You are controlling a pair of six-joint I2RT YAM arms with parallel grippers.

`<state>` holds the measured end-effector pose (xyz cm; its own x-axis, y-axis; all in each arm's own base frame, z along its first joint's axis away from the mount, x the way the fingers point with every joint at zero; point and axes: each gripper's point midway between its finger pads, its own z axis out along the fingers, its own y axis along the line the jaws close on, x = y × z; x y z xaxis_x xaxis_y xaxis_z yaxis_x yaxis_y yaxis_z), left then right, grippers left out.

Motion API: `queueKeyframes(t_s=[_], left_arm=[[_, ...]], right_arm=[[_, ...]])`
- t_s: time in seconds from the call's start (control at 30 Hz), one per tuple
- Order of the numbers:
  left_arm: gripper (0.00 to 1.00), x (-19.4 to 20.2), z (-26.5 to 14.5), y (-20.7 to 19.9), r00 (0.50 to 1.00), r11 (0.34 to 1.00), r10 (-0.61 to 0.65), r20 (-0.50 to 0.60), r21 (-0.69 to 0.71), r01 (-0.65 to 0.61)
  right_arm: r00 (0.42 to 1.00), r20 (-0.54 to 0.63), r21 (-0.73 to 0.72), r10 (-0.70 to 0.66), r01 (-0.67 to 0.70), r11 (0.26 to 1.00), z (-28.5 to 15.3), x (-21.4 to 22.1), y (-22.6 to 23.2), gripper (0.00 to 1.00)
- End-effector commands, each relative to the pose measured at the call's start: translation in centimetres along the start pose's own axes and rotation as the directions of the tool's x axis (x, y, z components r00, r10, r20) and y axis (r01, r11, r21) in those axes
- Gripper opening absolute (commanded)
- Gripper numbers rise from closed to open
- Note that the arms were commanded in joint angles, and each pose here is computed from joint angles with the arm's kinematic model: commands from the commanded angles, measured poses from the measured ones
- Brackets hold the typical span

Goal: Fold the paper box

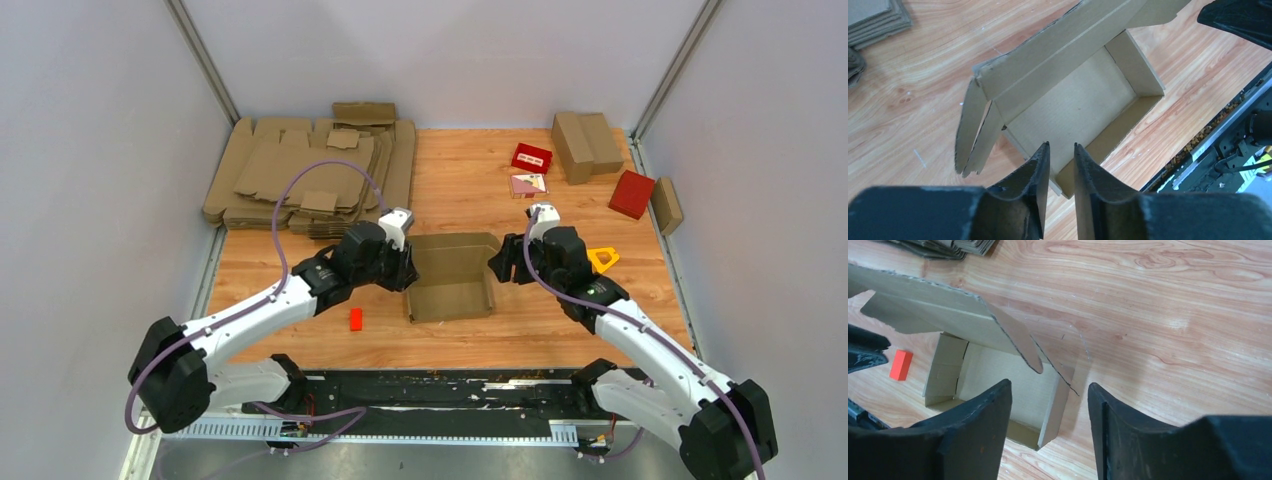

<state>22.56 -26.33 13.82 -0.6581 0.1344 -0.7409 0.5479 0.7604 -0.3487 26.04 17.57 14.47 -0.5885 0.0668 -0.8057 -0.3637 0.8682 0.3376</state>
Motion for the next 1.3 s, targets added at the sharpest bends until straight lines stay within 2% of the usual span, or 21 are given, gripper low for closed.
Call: queueKeyframes(t_s=[0.0,0.1,0.2,0.33,0.47,0.6,0.67,0.77,0.9,0.97,1.07,1.17,1.27], left_arm=[[0.36,-2.1,-2.5,0.7,0.999,0.997,0.031,0.045,-0.075,-0.027],[0.47,-2.2,-4.0,3.0,0.997,0.979,0.052,0.061,-0.202,-0.039],[0.59,-2.1,-4.5,3.8,0.995,0.978,0.052,0.083,-0.204,-0.034],[0.68,-2.0,-4.2,4.8,0.995,0.977,0.029,0.094,-0.212,-0.008],[0.69,-2.1,-2.4,4.5,0.996,0.986,0.027,0.084,-0.164,-0.012],[0.6,-2.5,-1.5,4.0,0.997,0.99,0.027,0.072,-0.14,-0.016],[0.54,-2.9,-1.4,3.5,0.996,0.994,0.026,0.088,-0.113,-0.016],[0.4,-3.4,-1.5,3.1,0.994,0.995,0.026,0.109,-0.096,-0.015],[0.3,-3.3,-1.3,2.9,0.996,0.996,0.027,0.086,-0.085,-0.019],[0.25,-3.2,-1.2,2.8,0.997,0.996,0.025,0.073,-0.082,-0.019],[0.21,-3.0,-1.1,2.9,0.998,0.996,0.008,0.054,-0.09,-0.003],[0.18,-2.7,-0.9,2.8,0.999,0.995,-0.029,0.043,-0.09,0.032],[0.14,-2.3,-0.6,2.7,0.996,0.993,-0.077,0.046,-0.087,0.08]], right_arm=[[0.997,0.076,0.078,-0.016,0.01,0.997,-0.8,-2.4,-0.9,0.63],[0.993,0.116,0.099,-0.02,0.009,0.995,-1.1,-3.2,-1.2,0.79],[0.989,0.148,0.089,-0.02,0.007,0.996,-0.8,-3.9,-1.0,0.87],[0.993,0.107,-0.001,-0.049,0.049,0.999,0.2,-4.5,0.9,0.85],[0.996,0.065,-0.008,-0.067,0.068,0.998,1.0,-4.6,1.2,0.75],[0.997,0.035,-0.023,-0.062,0.063,0.998,1.5,-4.2,1.5,0.54],[0.998,0.027,-0.017,-0.062,0.063,0.998,1.7,-4.1,1.4,0.47],[0.998,0.007,-0.004,-0.065,0.065,0.998,1.9,-3.7,1.2,0.44],[0.997,-0.03,-0.002,-0.07,0.07,0.998,2.3,-3.0,1.4,0.42],[0.996,-0.044,-0.001,-0.074,0.074,0.997,2.4,-2.8,1.6,0.36],[0.996,-0.062,-0.015,-0.066,0.066,0.998,2.4,-2.5,2.4,0.26],[0.996,-0.077,-0.023,-0.046,0.044,0.999,2.3,-2.2,3.0,0.24],[0.997,-0.082,-0.007,-0.011,0.011,1.0,2.1,-2.0,2.9,0.18]])
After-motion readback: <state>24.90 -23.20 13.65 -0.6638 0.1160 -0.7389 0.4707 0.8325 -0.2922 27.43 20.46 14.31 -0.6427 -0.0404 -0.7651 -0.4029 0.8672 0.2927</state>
